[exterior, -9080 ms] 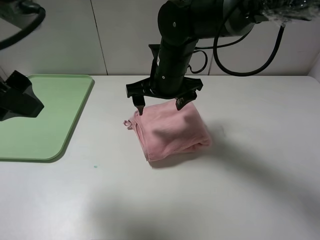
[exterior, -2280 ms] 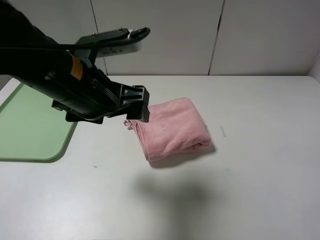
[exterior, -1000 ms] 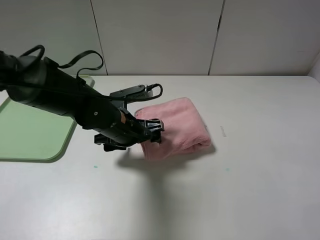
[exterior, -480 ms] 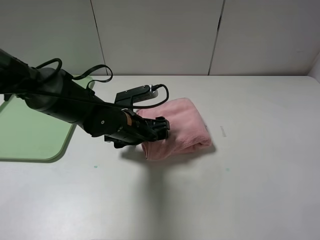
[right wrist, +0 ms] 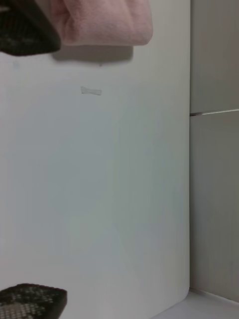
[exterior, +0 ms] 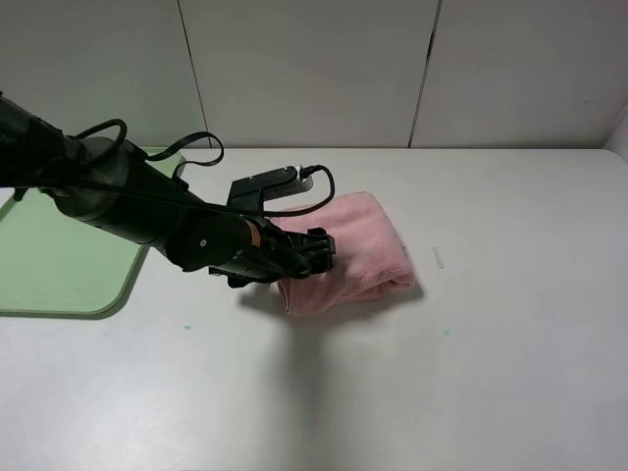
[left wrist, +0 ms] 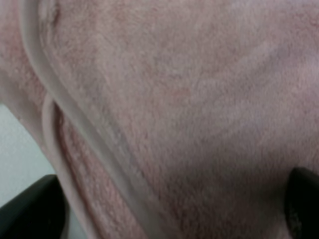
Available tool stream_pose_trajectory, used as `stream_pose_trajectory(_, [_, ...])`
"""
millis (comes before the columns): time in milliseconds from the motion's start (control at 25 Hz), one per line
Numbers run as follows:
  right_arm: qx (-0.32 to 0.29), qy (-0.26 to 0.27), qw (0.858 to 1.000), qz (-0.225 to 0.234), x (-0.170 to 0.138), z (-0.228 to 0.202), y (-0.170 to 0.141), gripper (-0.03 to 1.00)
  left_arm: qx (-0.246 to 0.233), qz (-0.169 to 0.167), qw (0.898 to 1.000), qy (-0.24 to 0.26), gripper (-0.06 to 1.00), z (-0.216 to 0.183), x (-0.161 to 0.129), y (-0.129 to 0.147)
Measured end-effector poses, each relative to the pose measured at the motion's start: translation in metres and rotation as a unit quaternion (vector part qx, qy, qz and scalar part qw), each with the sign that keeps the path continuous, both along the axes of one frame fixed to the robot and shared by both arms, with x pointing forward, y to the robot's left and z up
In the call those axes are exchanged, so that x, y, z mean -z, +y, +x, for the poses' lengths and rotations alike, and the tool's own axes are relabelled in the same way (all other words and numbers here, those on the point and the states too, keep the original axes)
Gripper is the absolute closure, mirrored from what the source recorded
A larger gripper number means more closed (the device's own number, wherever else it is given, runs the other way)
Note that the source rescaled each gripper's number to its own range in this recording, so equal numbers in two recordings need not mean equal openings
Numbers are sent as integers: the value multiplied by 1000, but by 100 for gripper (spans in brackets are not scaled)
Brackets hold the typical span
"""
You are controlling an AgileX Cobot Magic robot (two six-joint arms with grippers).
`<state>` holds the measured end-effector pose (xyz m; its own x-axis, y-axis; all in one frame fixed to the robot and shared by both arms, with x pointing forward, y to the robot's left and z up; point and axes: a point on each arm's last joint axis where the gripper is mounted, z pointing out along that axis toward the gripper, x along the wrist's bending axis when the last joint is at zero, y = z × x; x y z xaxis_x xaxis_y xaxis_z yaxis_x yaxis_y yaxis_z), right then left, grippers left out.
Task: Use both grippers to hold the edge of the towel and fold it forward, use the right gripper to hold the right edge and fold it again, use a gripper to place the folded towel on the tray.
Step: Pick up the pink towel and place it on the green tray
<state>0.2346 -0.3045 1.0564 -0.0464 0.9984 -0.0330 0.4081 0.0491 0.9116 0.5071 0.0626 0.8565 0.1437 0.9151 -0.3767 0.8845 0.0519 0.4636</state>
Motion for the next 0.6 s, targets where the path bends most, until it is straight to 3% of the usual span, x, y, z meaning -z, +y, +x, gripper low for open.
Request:
stream_pose_trajectory(400, [0, 0, 1000, 0, 0, 0, 0, -3, 2, 4, 1000, 2, 16, 0, 5, 0])
stream_pose_trajectory(600, [0, 0, 1000, 0, 0, 0, 0, -3, 10, 2, 1000, -8, 35, 2, 12, -3])
